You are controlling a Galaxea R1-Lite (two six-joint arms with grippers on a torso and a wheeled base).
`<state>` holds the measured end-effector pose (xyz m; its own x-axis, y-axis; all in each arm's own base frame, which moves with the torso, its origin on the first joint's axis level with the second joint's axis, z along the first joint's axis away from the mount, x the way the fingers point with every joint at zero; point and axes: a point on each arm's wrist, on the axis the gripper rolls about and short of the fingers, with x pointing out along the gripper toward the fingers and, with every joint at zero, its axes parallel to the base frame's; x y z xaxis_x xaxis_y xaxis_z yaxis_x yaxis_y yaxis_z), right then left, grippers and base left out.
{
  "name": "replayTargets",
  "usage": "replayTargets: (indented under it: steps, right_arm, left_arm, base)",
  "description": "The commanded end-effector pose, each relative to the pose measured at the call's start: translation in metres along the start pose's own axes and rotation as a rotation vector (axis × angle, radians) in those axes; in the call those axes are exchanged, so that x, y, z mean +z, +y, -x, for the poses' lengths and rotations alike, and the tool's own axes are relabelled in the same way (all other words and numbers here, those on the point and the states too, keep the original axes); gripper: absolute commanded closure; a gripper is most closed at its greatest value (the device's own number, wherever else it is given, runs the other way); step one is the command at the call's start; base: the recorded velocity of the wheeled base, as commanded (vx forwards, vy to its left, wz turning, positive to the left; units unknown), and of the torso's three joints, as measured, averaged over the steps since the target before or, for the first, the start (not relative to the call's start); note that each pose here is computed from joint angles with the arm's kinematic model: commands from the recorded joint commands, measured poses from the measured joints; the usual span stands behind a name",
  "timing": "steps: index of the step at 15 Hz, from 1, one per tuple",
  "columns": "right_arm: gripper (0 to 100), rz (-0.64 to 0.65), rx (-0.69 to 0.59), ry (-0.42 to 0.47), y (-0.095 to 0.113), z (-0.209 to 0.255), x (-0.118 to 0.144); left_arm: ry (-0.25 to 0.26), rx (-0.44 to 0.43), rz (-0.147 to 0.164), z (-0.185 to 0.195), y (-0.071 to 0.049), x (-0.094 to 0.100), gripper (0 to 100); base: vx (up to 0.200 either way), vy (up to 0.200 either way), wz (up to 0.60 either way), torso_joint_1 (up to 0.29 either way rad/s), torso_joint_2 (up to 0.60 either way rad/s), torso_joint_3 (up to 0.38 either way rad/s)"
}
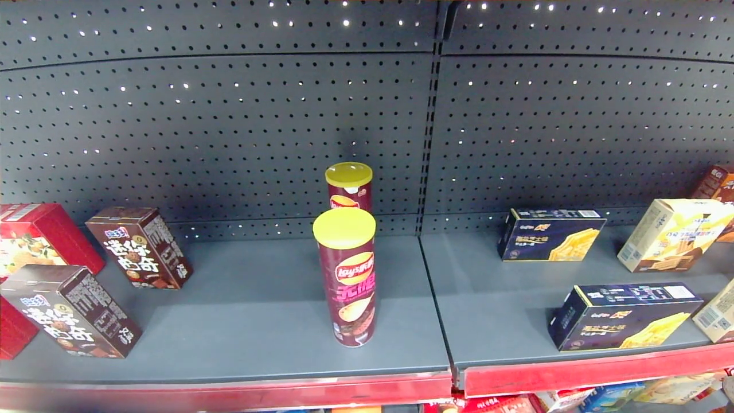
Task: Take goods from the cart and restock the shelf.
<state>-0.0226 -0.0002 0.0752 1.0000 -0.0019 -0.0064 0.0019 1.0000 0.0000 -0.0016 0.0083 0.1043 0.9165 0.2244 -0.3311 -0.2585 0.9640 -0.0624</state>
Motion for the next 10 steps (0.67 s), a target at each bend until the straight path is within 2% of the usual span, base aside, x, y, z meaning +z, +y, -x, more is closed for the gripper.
replayTargets:
  steps: [1, 2, 3, 4, 5, 6, 7, 8, 9, 10]
  right_arm:
    - [0, 0.0, 0.0, 0.001, 0.0, -0.0001, 0.0]
    - [0, 0.0, 0.0, 0.001, 0.0, -0.0001, 0.0]
    - [0, 0.0, 0.0, 0.0, 0.0, 0.0, 0.0]
    - [0, 0.0, 0.0, 0.001, 0.0, -0.0001, 0.0]
    - [0, 0.0, 0.0, 0.001, 0.0, -0.0001, 0.0]
    - [0, 0.0, 0.0, 0.0, 0.0, 0.0, 0.0]
    - [0, 0.0, 0.0, 0.001, 0.0, -0.0001, 0.0]
    - [0, 0.0, 0.0, 0.001, 0.0, -0.0001, 0.0]
    - [0, 0.0, 0.0, 0.001, 0.0, -0.0001, 0.0]
    - [0, 0.0, 0.0, 0.001, 0.0, -0.0001, 0.0]
  left_arm:
    - [-0.084, -0.183, -0.007, 0.003, 0.0036, -0.0168, 0]
    - [-0.112, -0.242, 0.013, 0.0059, 0.0039, -0.0179, 0]
    - [-0.139, -0.306, 0.052, 0.0084, 0.0036, -0.0187, 0]
    - [-0.144, -0.35, 0.084, 0.0093, 0.0029, -0.019, 0]
    - [-0.165, -0.414, 0.157, 0.0102, 0.0021, -0.0203, 0]
    - [-0.189, -0.442, 0.208, 0.0104, 0.0013, -0.0189, 0]
    - [-0.19, -0.445, 0.216, 0.0103, 0.0012, -0.0188, 0]
    - [-0.174, -0.504, 0.225, 0.0099, -0.0002, -0.0202, 0]
    - [-0.173, -0.559, 0.199, 0.0101, -0.0015, -0.0205, 0]
    - [-0.187, -0.602, 0.129, 0.0093, -0.0028, -0.0221, 0]
  base:
    - [0.0, 0.0, 0.0, 0.0, 0.0, 0.0]
    - [0.0, 0.0, 0.0, 0.0, 0.0, 0.0]
    - [0.0, 0.0, 0.0, 0.0, 0.0, 0.0]
    - [0.0, 0.0, 0.0, 0.0, 0.0, 0.0]
    - [0.0, 0.0, 0.0, 0.0, 0.0, 0.0]
    - [0.0, 0.0, 0.0, 0.0, 0.0, 0.0]
    - [0.0, 0.0, 0.0, 0.0, 0.0, 0.0]
    - [0.0, 0.0, 0.0, 0.0, 0.0, 0.0]
    - [0.0, 0.0, 0.0, 0.0, 0.0, 0.0]
    - [0.0, 0.0, 0.0, 0.0, 0.0, 0.0]
